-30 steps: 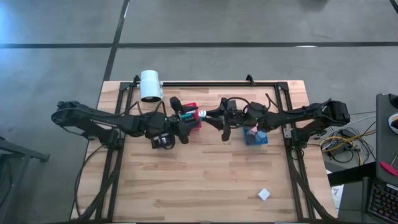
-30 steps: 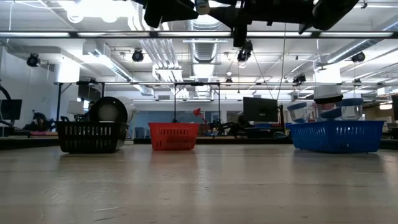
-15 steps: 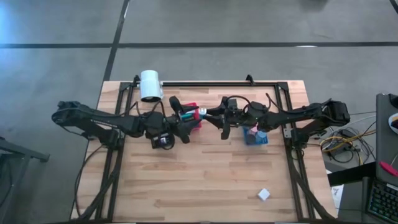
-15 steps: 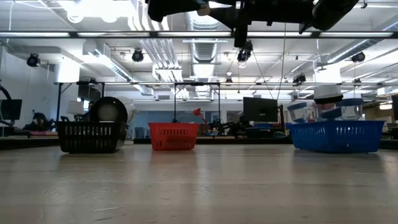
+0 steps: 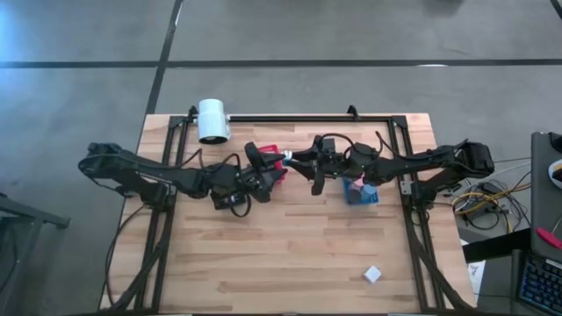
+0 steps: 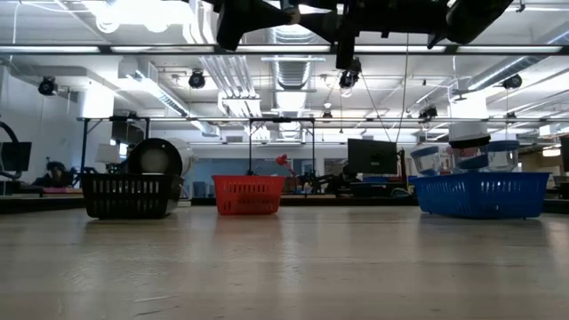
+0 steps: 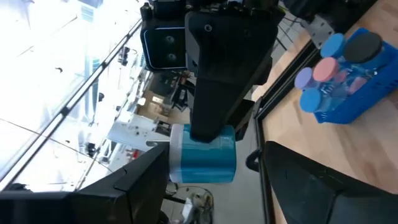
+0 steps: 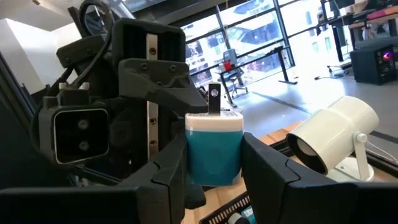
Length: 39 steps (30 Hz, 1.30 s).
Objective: Pick & Place Office items
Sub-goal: Put the light blue charger adapter into the black bin
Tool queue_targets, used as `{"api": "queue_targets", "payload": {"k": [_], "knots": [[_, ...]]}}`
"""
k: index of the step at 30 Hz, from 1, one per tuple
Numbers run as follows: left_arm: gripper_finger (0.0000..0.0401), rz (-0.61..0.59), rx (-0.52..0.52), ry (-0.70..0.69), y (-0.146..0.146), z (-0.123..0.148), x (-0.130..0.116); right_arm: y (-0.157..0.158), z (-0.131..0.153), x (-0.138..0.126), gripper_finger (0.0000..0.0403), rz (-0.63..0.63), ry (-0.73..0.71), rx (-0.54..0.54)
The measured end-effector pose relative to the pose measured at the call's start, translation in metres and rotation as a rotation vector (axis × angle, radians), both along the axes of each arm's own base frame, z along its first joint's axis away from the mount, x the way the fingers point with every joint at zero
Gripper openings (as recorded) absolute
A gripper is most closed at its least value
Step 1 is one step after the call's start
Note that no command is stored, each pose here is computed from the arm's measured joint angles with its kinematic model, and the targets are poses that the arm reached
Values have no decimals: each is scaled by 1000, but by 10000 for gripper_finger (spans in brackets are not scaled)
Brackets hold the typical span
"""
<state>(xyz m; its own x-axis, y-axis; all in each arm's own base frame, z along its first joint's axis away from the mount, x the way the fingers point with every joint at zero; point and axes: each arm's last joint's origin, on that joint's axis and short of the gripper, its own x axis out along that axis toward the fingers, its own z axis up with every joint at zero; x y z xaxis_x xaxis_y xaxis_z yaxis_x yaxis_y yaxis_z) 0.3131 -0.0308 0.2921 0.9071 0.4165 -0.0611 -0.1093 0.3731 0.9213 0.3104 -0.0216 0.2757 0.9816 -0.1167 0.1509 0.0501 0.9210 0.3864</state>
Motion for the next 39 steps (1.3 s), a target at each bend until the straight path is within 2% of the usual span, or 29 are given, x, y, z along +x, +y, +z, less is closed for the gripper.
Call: {"api": "queue_targets", "payload": {"k": [12, 25, 31, 39], "knots": [[254, 10, 53, 4, 0, 0, 3, 1, 0, 0, 121, 7, 3, -1], [154, 25, 63, 3, 1, 1, 3, 2, -1, 0, 121, 12, 10, -1], [154, 42, 60, 2, 1, 1, 3, 3, -1, 0, 125, 12, 11, -9], [154, 51, 61, 4, -1, 1, 2, 3, -1, 1, 149, 38, 15, -61]]}}
